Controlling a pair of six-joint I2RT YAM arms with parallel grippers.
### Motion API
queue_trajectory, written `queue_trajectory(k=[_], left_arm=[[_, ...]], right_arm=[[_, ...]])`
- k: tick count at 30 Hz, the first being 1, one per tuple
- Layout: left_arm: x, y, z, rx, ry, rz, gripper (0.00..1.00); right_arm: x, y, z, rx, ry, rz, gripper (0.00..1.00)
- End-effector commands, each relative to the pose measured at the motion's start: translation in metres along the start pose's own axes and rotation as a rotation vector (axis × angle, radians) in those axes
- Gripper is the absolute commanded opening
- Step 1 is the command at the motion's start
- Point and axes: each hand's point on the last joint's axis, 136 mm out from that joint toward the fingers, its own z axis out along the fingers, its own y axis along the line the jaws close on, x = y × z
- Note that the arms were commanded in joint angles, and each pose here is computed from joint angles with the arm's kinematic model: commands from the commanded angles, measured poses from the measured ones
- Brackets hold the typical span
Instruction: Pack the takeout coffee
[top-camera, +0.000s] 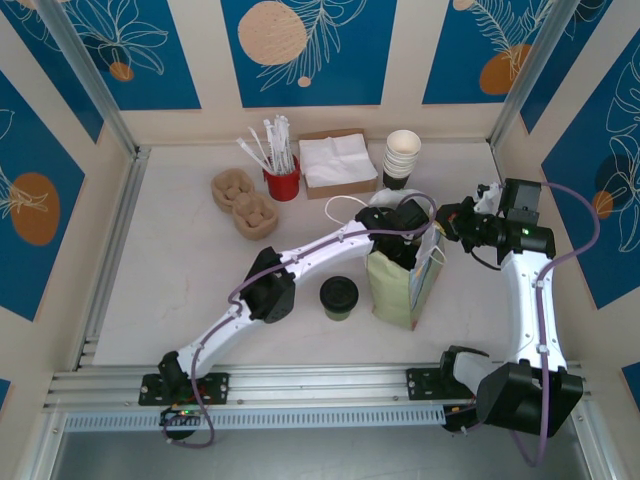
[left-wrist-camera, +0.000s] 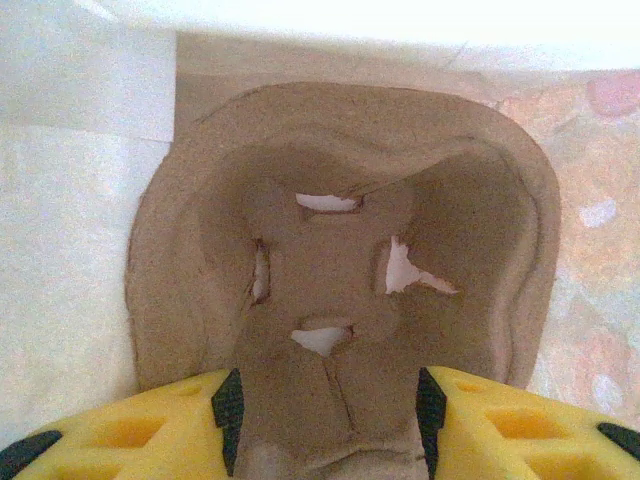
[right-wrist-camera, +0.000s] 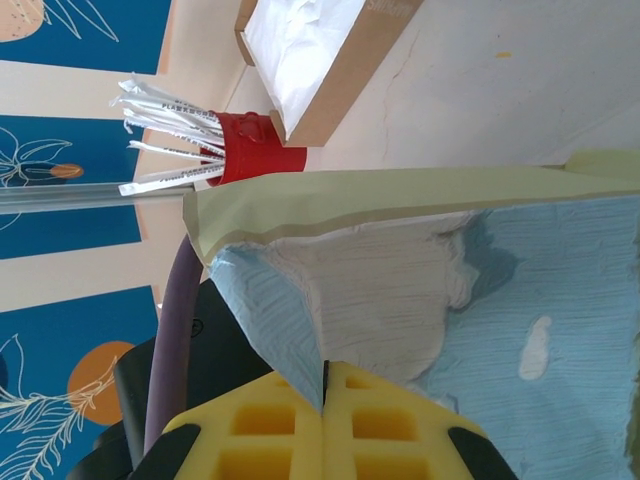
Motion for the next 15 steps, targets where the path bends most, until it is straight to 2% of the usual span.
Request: queue_trajectory(k=[1, 8, 15], left_arm=[[0.004, 0.035, 0.006, -0.11, 0.022, 0.006, 0.52], [-0.007, 0.065, -0.015, -0.22, -0.006, 0.034, 0.58], [-0.037, 0.083, -0.059, -0.275, -0.104, 0.029, 0.64]], right_arm=[[0.01, 0.032, -0.011, -0.13, 0.063, -0.007, 0.0], [0.007, 0.045, -0.029, -0.181, 0.04, 0.001, 0.0], [0.008, 0.044, -0.036, -0.188, 0.038, 0.0, 0.0]])
